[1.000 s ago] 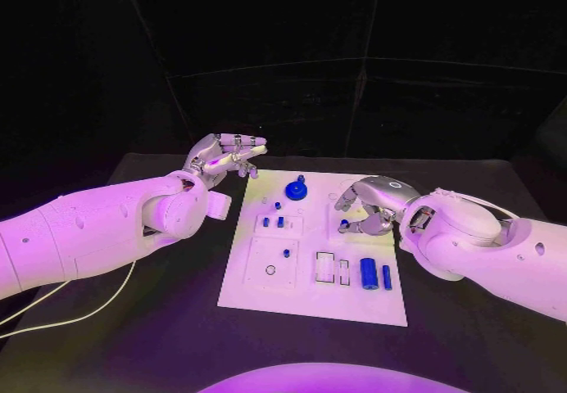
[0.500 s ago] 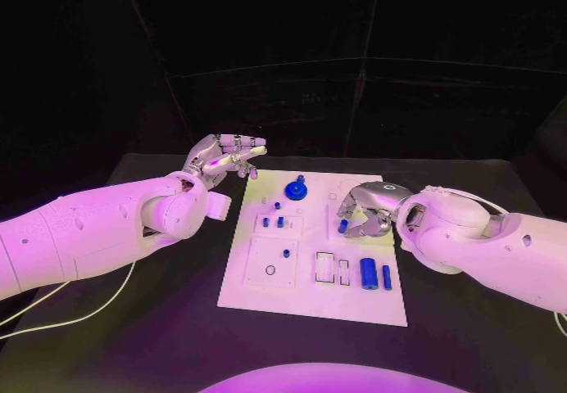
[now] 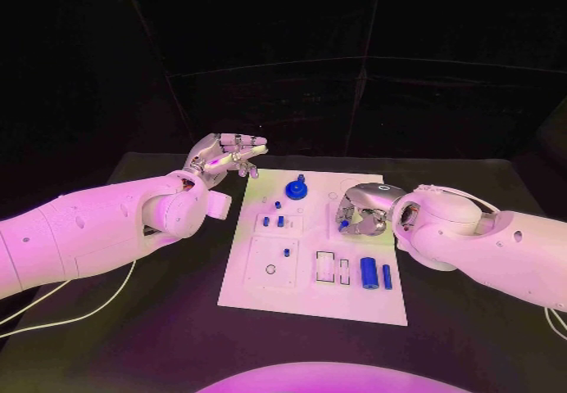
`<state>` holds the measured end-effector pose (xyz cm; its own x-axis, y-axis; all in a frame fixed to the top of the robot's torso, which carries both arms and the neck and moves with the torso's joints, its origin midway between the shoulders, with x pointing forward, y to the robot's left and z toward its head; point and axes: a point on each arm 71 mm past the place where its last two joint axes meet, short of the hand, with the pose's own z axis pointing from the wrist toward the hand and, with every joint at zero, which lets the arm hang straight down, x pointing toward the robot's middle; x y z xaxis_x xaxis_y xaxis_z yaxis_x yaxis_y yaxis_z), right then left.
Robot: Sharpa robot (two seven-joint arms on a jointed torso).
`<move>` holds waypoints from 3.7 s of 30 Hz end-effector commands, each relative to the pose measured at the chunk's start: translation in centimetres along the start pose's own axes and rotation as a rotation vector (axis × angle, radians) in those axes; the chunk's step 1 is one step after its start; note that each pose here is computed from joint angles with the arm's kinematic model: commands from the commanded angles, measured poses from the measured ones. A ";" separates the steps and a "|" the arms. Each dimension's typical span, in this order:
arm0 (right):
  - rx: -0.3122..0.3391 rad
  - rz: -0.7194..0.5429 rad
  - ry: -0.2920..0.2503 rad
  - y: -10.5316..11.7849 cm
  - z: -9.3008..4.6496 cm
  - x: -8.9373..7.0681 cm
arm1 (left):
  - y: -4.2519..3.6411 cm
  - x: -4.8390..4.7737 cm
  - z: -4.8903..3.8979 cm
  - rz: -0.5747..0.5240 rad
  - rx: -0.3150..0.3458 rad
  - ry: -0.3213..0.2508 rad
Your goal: Assemble the parts on the task board
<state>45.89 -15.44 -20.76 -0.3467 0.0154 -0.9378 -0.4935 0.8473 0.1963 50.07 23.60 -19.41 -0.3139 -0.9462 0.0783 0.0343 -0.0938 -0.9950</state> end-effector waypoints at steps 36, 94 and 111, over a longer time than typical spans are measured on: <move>-0.215 0.035 -0.240 6.5 -2.6 -3.4 | -0.07 0.22 0.18 -0.008 0.005 0.011; -0.352 -0.012 0.038 13.7 2.7 4.5 | 0.05 0.79 0.76 -0.010 0.011 0.019; -0.343 -0.076 0.023 14.8 3.2 4.5 | 0.06 0.82 0.76 -0.011 0.009 0.021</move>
<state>39.57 -1.29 -23.10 -0.3380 -0.0360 -0.9404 -0.7488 0.6157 0.2456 50.53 22.71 -19.53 -0.3234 -0.9428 0.0807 0.0339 -0.0968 -0.9947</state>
